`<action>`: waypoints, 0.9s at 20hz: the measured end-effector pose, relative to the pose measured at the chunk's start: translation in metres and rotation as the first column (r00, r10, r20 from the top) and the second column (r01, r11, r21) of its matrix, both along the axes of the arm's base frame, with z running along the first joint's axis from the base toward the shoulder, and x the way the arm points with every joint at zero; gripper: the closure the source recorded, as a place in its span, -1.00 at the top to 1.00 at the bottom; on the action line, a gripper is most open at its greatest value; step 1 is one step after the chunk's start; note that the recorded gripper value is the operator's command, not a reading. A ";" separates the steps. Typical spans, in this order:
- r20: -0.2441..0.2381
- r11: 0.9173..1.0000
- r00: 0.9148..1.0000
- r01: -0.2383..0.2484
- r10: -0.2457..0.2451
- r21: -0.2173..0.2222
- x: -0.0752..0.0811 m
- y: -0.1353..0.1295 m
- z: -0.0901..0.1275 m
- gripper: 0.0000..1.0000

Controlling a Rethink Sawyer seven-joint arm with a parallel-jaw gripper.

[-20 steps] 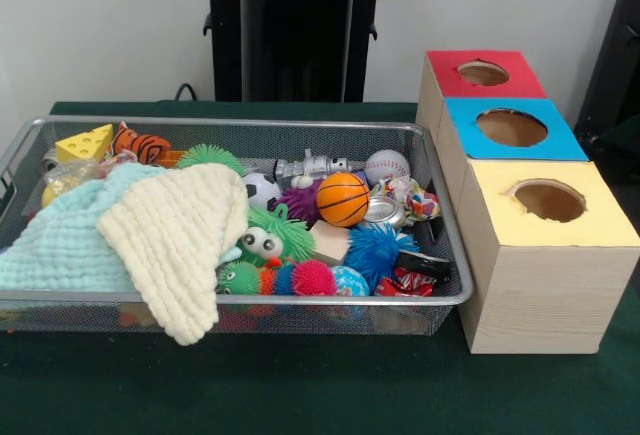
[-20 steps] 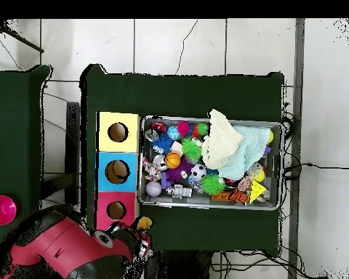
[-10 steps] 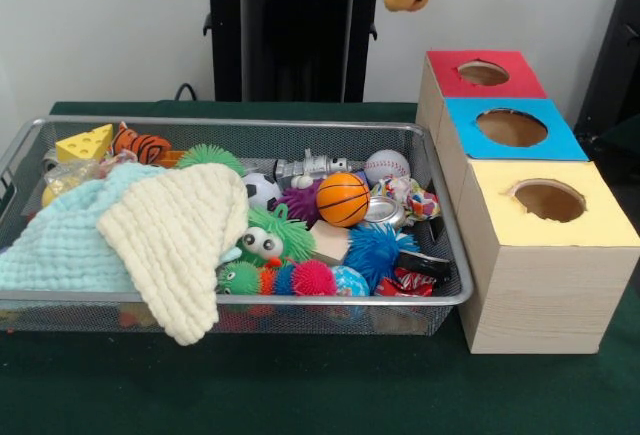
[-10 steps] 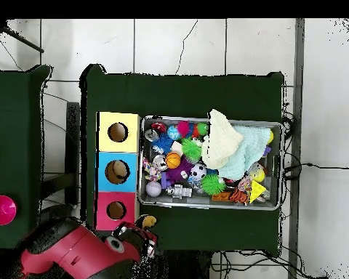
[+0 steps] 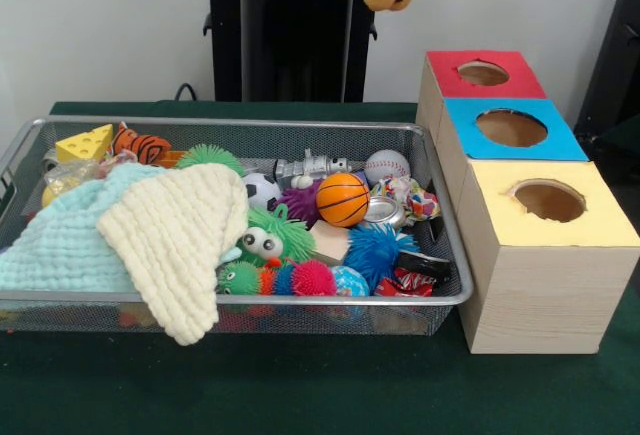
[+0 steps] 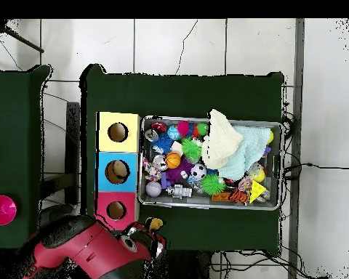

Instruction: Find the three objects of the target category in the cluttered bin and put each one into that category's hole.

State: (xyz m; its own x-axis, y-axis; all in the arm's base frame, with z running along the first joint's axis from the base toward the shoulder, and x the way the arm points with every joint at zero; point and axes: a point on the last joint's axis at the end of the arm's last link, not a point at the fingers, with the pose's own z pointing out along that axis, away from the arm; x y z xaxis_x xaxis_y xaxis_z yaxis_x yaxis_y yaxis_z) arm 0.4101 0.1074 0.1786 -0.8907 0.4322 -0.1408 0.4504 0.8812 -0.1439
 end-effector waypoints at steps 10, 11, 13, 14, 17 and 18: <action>-0.075 0.992 0.997 0.033 -0.024 0.124 -0.012 0.013 0.013 -1.00; -0.072 0.992 0.997 0.031 -0.022 0.126 -0.012 0.014 0.014 -1.00; -0.063 0.991 0.998 0.018 -0.009 0.136 -0.011 0.018 0.015 -1.00; -0.054 0.990 0.999 0.004 0.004 0.139 -0.009 0.022 0.014 -1.00; -0.034 0.990 0.999 -0.028 0.033 0.139 -0.003 0.029 0.012 -1.00; -0.024 0.990 0.999 -0.044 0.048 0.135 0.001 0.032 0.010 -1.00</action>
State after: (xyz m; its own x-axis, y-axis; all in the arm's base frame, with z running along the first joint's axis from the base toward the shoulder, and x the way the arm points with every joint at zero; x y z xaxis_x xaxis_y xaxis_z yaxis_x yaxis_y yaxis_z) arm 0.4107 0.1391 0.1887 -0.9128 0.4040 -0.0600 0.4064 0.9131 -0.0343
